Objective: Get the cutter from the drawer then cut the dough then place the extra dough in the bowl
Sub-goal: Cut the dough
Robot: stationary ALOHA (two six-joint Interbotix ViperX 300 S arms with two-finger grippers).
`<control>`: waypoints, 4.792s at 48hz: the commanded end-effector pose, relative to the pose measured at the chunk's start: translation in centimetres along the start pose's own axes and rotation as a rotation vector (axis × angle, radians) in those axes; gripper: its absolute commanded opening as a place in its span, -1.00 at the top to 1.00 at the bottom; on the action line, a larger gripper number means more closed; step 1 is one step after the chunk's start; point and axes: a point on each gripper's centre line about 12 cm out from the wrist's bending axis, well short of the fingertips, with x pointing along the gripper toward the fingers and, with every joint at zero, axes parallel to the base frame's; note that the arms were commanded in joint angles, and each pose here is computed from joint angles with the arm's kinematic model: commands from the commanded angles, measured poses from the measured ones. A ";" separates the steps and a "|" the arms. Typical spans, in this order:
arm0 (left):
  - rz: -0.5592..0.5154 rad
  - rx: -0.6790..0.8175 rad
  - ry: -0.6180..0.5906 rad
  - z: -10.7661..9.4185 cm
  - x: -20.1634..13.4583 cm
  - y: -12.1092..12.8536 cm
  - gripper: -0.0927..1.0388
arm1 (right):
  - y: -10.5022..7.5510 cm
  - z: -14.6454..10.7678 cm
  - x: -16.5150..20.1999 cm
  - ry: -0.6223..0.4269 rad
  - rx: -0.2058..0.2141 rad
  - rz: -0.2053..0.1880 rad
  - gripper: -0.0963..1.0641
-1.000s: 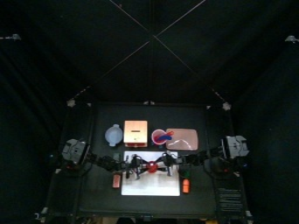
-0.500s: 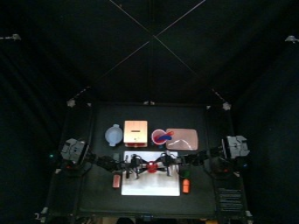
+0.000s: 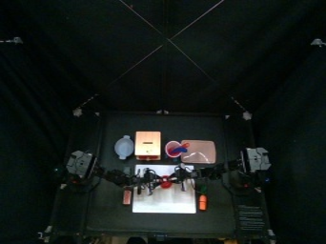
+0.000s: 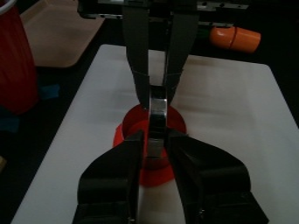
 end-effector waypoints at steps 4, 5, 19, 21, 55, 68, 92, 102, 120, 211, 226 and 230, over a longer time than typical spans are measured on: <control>-0.016 0.002 0.023 0.2 0.1 -0.3 -0.19 | -0.1 -1.5 0.4 0.076 -0.001 -0.004 -0.02; -0.017 0.005 0.032 -0.1 0.1 -0.4 -0.19 | -0.1 -1.6 0.4 0.084 -0.002 -0.003 -0.02; -0.019 0.014 0.080 -1.6 0.5 -0.6 -0.18 | -0.2 -5.0 0.7 0.212 0.025 -0.015 -0.01; -0.019 0.015 0.086 -1.8 0.5 -0.6 -0.18 | -0.3 -5.3 0.7 0.222 0.034 -0.022 -0.01; 0.009 -0.008 0.349 -7.7 -0.3 -0.4 -0.18 | -0.4 -5.7 1.9 0.251 0.054 -0.036 -0.01; -0.022 -0.013 0.452 -8.5 -0.9 -1.2 -0.18 | -0.3 -4.8 2.1 0.227 0.050 -0.035 -0.01; -0.066 -0.038 0.300 -2.7 0.5 -2.2 -0.21 | 0.1 -1.4 0.7 0.129 0.016 -0.016 -0.03; -0.076 -0.043 0.207 0.7 1.1 -1.8 -0.32 | 0.0 1.0 -0.4 0.076 0.000 -0.016 -0.04; -0.061 -0.060 0.098 4.0 1.4 -0.9 -0.57 | 0.9 2.5 -0.2 0.046 -0.024 0.008 -0.14; -0.040 0.017 0.244 -2.4 1.3 0.5 -0.28 | 1.0 5.7 1.0 0.335 0.015 -0.041 -0.56; -0.039 0.018 0.250 -2.6 1.2 0.5 -0.28 | 1.1 5.8 0.9 0.353 0.013 -0.042 -0.25; -0.039 0.019 0.251 -2.6 1.2 0.5 -0.28 | 1.2 6.2 0.8 0.342 0.005 -0.039 -0.04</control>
